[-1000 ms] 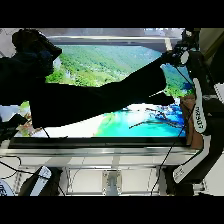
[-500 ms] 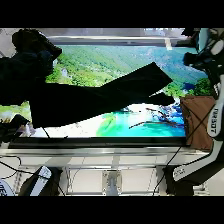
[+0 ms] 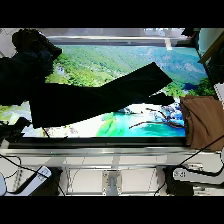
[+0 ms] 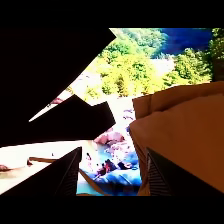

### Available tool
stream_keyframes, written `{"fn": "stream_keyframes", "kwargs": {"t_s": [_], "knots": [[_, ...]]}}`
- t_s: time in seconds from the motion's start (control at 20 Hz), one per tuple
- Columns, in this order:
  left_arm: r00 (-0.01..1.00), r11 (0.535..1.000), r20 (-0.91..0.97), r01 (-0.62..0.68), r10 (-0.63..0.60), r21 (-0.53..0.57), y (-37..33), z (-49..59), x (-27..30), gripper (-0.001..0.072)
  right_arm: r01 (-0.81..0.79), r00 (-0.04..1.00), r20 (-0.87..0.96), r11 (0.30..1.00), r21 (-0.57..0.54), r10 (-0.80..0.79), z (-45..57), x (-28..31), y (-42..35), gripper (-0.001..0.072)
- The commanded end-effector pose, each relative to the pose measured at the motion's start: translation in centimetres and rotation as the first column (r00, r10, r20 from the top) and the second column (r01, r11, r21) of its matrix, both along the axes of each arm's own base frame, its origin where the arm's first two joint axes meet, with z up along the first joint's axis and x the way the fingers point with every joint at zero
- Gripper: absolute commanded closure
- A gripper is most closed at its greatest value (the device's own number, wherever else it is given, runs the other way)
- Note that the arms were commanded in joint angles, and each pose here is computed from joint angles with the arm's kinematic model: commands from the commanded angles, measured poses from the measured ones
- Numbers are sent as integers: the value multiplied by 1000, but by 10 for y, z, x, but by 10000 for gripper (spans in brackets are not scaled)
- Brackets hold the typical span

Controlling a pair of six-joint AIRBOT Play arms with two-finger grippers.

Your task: Fold the clothes and pants, and hang the long-sleeved shirts on hangers.

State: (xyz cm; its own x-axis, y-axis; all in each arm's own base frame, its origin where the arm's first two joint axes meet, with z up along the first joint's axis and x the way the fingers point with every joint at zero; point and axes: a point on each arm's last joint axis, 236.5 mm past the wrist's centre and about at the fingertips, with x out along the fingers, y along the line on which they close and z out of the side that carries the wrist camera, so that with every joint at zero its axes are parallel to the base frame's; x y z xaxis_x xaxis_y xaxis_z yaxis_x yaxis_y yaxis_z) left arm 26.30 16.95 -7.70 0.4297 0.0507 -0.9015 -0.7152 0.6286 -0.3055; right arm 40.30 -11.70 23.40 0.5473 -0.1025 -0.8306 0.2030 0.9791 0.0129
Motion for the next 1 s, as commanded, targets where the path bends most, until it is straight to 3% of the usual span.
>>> {"fn": "stream_keyframes", "kwargs": {"t_s": [0.0, 0.3, 0.45, 0.6, 0.65, 0.7, 0.75, 0.8, 0.9, 0.95], "knots": [[995, 994, 63, 88, -83, -67, -14, -26, 22, 48, -7, 1000, -1, 1000, -11, 7, 27, -43, 12, 266], [992, 971, 68, 115, -103, -207, -44, -31, 22, 50, -1, 999, 33, 999, -32, 2, 49, -70, 19, 265], [990, 945, 102, 121, -94, -304, -65, -22, 27, 125, -1, 1000, 20, 1000, -28, 2, 47, -72, 20, 265], [989, 948, 113, 124, -95, -294, -65, -17, 28, 150, -2, 1000, 18, 1000, -28, 2, 47, -72, 20, 265], [989, 948, 113, 124, -95, -294, -65, -17, 28, 281, -2, 1000, 19, 1000, -28, 3, 47, -72, 20, 266], [989, 948, 113, 124, -94, -294, -65, -17, 28, 474, -2, 1000, 18, 1000, -28, 2, 47, -72, 20, 265], [989, 948, 114, 124, -94, -294, -64, -17, 28, 563, -2, 1000, 19, 1000, -28, 2, 47, -72, 20, 266], [989, 948, 114, 125, -95, -294, -65, -16, 28, 603, -1, 1000, 18, 1000, -30, 1, 47, -72, 19, 265], [988, 947, 121, 133, -101, -292, -66, -12, 28, 606, -1, 1000, 11, 999, -53, 1, 47, -74, 15, 265], [986, 950, 131, 136, -102, -280, -65, -8, 29, 696, 1, 1000, 10, 998, -56, 0, 47, -74, 14, 265]]}}
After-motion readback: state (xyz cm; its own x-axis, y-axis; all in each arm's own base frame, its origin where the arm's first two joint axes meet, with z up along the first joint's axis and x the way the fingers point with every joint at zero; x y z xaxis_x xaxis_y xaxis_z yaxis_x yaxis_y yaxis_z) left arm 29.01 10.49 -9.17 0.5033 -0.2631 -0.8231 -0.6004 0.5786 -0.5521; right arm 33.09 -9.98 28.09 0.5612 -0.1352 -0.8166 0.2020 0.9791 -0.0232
